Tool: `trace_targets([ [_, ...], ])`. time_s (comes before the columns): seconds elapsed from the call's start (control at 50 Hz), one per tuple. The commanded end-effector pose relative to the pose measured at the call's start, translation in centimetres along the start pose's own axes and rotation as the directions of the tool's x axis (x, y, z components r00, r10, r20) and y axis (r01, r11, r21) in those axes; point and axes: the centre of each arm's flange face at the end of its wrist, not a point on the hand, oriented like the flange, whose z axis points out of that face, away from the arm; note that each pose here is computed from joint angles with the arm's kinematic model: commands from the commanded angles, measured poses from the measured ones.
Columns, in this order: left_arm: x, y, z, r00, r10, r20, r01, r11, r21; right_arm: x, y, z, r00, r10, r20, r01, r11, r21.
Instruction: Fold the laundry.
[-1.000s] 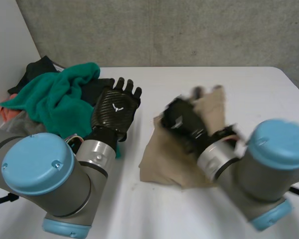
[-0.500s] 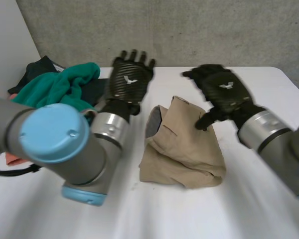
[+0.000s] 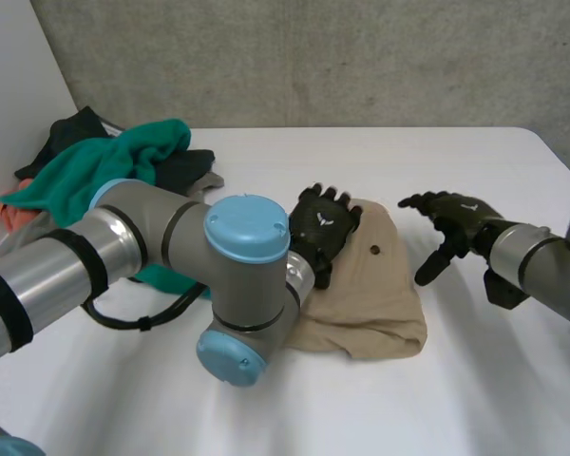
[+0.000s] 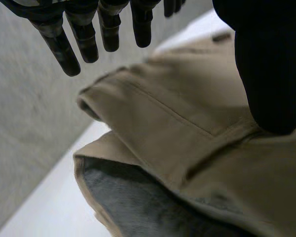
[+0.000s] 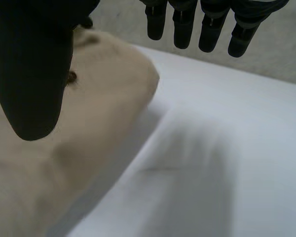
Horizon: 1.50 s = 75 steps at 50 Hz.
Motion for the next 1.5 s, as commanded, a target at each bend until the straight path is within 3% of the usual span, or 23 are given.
trace_targets([
  [0.02,-0.4,1.7,-1.5,0.996,0.087,0.017,-0.083,0.982,-0.167,-2.9,1.4,1.5,0.992,-0.099,0.076,0.102,0.994,-0.036],
  [0.26,-0.6,3.3,-2.3,0.988,0.148,0.046,-0.130,0.954,-0.270,-2.2,4.3,3.1,0.977,-0.208,0.037,0.211,0.970,-0.120],
  [0.44,-1.2,3.9,-2.8,0.990,0.137,0.043,-0.118,0.947,-0.298,-2.3,2.4,2.1,0.957,-0.288,-0.012,0.287,0.955,-0.077],
  [0.54,-1.9,1.3,-3.5,0.991,0.122,0.057,-0.106,0.966,-0.234,-3.3,1.1,1.2,0.956,-0.293,-0.015,0.293,0.956,-0.020],
  [0.76,-4.7,-6.5,-7.5,0.996,-0.069,0.057,0.067,0.997,0.031,-3.3,-0.3,-3.0,0.996,-0.028,-0.090,0.038,0.993,0.111],
  [0.98,-5.3,-4.8,-9.8,0.968,-0.221,-0.117,0.229,0.971,0.065,-3.6,5.5,-5.0,0.992,0.087,-0.091,-0.092,0.994,-0.052],
  [1.5,-4.7,-3.6,-9.9,0.961,-0.237,-0.142,0.247,0.968,0.055,-5.4,7.8,-1.0,0.995,0.097,0.000,-0.097,0.995,-0.027],
])
